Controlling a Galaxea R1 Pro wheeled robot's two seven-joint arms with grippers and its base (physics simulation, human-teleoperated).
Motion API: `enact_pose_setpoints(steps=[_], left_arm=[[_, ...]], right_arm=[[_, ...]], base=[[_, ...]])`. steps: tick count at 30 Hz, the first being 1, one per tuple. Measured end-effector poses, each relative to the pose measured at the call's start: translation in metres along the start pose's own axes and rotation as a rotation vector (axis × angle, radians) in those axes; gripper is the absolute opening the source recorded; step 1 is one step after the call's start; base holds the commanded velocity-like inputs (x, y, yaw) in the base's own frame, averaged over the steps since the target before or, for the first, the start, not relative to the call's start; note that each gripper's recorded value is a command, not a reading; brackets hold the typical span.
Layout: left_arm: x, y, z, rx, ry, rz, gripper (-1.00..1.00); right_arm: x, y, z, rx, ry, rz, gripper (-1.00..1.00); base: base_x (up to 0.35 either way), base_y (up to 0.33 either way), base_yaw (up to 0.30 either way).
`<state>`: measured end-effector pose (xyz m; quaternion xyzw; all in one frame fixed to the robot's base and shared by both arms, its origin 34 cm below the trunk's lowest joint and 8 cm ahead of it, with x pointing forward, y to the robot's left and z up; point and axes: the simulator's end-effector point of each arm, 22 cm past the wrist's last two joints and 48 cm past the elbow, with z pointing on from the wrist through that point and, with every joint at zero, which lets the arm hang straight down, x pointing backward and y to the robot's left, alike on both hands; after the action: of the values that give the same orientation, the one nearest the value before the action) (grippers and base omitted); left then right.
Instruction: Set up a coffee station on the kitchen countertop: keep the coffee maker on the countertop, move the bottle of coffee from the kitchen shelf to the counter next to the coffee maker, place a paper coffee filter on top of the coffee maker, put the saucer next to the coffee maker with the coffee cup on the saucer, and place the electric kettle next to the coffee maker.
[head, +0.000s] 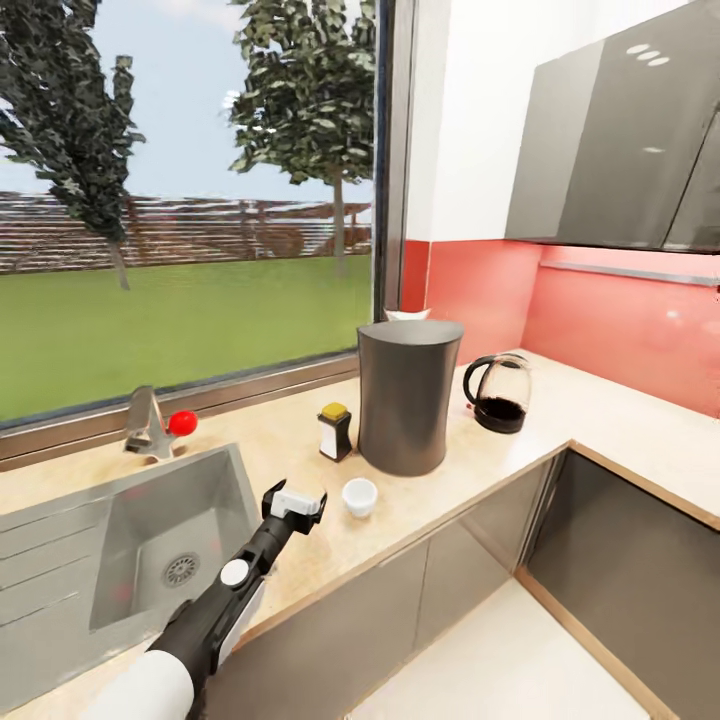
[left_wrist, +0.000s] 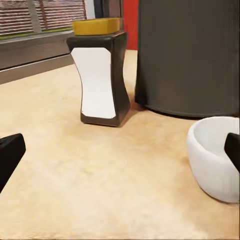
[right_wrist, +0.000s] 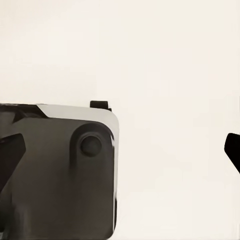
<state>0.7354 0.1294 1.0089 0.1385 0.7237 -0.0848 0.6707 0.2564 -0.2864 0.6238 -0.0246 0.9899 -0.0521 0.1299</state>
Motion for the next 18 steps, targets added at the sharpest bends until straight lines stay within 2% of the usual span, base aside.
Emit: enact_pose_setpoints(steps=[7, 11, 18], left_arm=[[0.000, 0.000, 0.000, 0.000, 0.001, 0.000, 1.00], [0.002, 0.001, -0.001, -0.001, 0.003, 0.000, 1.00], [0.027, -0.006, -0.021, -0.001, 0.025, -0.022, 1.00]], right_arm=[[0.000, 0.000, 0.000, 0.001, 0.001, 0.011, 1.00], [0.000, 0.003, 0.000, -0.003, 0.001, 0.008, 1.00], [0.001, 0.004, 0.000, -0.006, 0.002, 0.005, 1.00]], base=[[-0.309, -0.172, 0.050], [-0.300, -0.157, 0.242], [-0.156, -0.054, 0.273]])
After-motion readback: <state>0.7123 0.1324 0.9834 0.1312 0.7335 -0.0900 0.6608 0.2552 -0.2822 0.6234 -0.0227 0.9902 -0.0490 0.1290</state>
